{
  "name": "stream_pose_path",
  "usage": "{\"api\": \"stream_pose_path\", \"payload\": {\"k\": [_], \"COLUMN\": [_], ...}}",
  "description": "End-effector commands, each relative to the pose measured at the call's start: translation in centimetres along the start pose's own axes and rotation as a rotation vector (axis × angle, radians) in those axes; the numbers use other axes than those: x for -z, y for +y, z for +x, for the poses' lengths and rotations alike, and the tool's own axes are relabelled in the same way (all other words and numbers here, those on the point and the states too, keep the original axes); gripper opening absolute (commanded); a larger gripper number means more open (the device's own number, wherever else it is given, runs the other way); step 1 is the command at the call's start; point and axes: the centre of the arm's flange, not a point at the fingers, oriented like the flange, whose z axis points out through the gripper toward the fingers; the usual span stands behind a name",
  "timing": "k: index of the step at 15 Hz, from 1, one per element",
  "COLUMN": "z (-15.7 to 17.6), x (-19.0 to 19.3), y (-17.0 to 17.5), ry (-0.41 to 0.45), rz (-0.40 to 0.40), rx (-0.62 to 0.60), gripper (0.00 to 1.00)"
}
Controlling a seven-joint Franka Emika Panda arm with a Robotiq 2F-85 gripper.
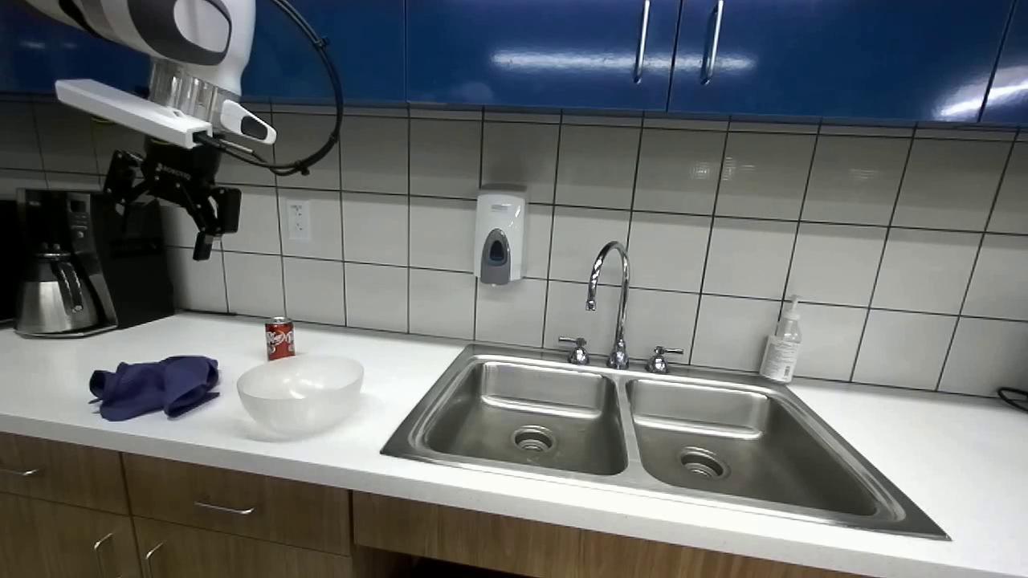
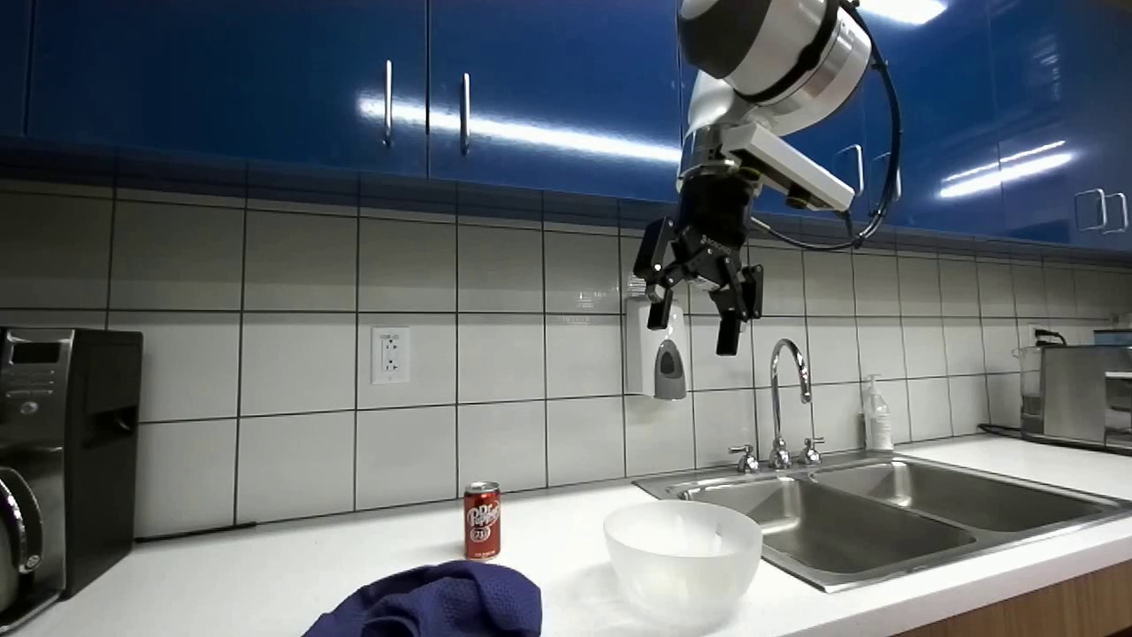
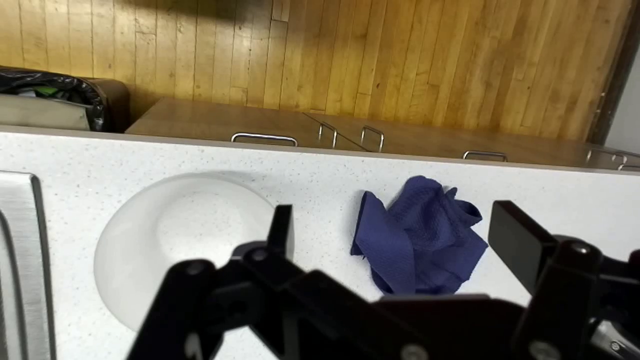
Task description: Put the blue towel in the clear bowl.
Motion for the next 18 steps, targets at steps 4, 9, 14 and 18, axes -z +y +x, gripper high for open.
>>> {"api": "stream_pose_path", "payload": {"k": [4, 9, 14, 18], "z": [0.4, 1.2, 2.7, 4.1], "x": [-0.8, -3.2, -7.1, -9.7], "y": [-0.9, -3.1, -5.0, -6.3], "ry": [-0.002, -0.01, -0.022, 0.002], "rz": [-0.01, -0.037, -0.058, -0.073], "rx": [0.02, 0.06, 0.098, 0.129], "gripper": [1.0, 1.0, 1.0, 1.0]}}
